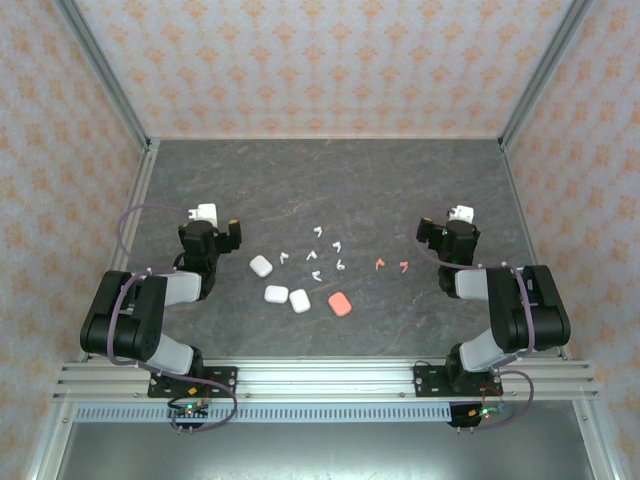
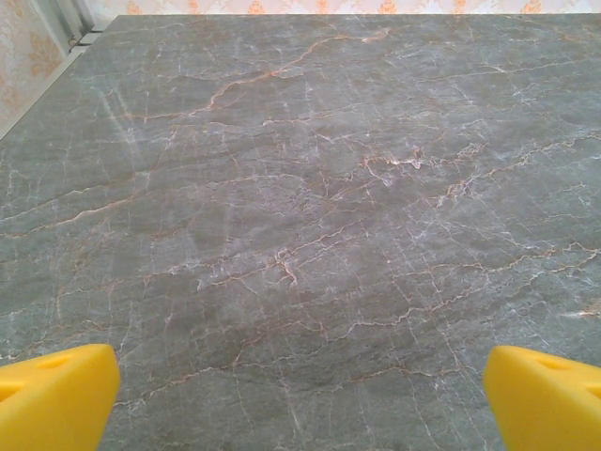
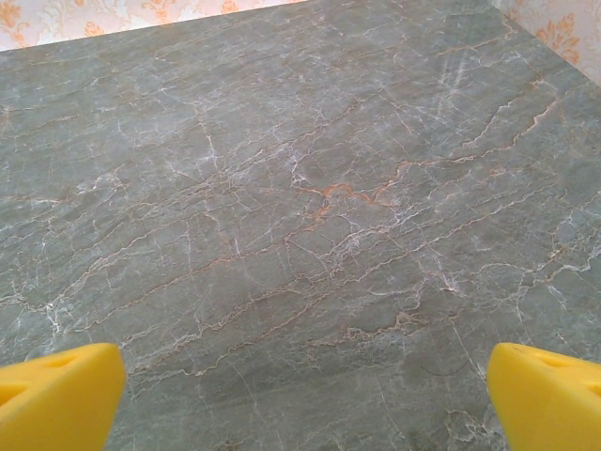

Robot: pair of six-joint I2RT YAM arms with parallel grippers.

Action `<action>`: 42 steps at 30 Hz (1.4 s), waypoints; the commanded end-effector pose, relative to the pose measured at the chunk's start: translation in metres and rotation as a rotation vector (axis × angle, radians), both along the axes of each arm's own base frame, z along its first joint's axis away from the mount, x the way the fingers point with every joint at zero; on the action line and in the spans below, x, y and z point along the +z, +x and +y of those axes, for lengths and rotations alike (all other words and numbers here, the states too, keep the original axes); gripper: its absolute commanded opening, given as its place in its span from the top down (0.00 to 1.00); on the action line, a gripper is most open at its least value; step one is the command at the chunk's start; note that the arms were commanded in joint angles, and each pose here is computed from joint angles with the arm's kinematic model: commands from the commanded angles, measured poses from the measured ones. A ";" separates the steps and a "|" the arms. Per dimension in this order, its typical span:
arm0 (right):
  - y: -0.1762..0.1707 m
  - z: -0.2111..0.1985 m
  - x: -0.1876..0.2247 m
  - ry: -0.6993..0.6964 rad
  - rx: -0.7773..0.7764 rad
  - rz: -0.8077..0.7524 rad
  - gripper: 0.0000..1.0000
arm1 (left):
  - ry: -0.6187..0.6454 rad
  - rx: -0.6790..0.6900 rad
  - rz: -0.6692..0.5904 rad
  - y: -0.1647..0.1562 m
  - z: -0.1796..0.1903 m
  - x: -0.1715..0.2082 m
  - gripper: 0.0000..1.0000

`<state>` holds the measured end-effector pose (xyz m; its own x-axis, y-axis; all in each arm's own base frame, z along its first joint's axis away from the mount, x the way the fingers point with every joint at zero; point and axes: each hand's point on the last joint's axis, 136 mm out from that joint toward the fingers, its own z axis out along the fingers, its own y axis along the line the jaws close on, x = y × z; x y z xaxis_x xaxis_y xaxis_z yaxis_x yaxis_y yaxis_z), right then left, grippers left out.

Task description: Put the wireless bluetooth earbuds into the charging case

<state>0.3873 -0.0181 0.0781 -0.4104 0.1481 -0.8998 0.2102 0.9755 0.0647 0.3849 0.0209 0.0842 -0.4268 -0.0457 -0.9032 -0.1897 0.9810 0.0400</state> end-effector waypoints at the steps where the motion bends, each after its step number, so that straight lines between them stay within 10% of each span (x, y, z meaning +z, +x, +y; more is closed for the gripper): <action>1: 0.007 -0.004 0.010 -0.006 -0.009 -0.036 0.01 | 0.011 0.006 -0.036 0.008 0.004 0.010 0.00; 10: -0.002 -0.012 0.039 -0.004 -0.062 -0.051 0.01 | -0.014 0.019 -0.135 -0.012 0.005 0.073 0.00; 18: -0.035 -0.007 0.084 0.124 -0.082 -0.047 0.01 | -0.346 0.066 -0.122 -0.043 -0.009 0.140 0.00; 30: -0.099 0.088 0.090 0.294 0.198 0.239 0.04 | -0.706 -0.315 0.151 -0.081 -0.132 0.120 0.00; 42: -0.151 0.183 0.049 0.124 0.371 0.549 0.13 | -0.797 -0.294 0.155 -0.083 -0.142 0.102 0.00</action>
